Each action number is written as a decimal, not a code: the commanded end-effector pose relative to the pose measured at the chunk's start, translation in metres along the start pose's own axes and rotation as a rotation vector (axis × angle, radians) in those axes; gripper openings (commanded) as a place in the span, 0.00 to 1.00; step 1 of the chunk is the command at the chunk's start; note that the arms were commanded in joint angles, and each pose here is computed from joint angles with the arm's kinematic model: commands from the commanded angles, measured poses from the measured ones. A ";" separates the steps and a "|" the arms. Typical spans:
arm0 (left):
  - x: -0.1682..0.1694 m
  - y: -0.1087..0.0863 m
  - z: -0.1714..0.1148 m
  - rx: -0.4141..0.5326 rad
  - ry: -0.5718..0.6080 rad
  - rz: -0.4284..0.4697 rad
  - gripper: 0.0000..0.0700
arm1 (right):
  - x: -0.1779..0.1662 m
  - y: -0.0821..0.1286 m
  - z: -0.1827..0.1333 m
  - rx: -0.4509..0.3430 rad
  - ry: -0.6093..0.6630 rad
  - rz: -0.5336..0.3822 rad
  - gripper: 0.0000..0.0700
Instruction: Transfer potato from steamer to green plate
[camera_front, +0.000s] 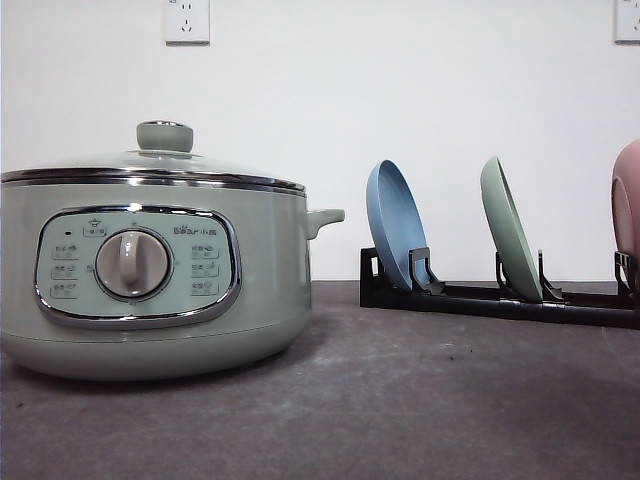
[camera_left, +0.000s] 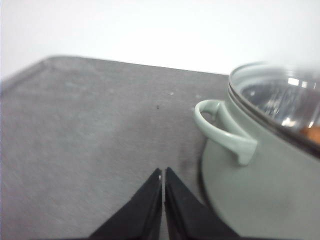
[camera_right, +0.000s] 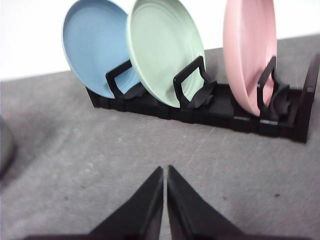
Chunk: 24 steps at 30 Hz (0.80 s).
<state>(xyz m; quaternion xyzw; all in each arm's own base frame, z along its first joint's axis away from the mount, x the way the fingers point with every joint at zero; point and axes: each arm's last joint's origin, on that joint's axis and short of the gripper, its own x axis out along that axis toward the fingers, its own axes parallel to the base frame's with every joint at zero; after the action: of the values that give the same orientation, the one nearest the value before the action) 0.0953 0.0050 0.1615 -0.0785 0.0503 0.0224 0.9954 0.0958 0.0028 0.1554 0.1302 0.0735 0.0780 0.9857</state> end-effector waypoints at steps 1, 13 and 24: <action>0.001 0.001 -0.003 -0.165 0.001 0.006 0.00 | 0.000 0.000 0.000 0.119 -0.007 0.003 0.00; -0.009 -0.005 0.028 -0.383 -0.075 -0.057 0.00 | -0.007 0.008 0.023 0.229 -0.075 0.063 0.00; -0.028 -0.017 0.090 -0.319 -0.074 -0.139 0.00 | -0.033 0.032 0.095 0.130 -0.189 0.088 0.00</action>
<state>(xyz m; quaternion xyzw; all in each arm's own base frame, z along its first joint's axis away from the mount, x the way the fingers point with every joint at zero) 0.0790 0.0011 0.2447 -0.2550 0.0186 -0.0272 0.9664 0.0766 0.0041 0.2502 0.2215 -0.0077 0.1034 0.9696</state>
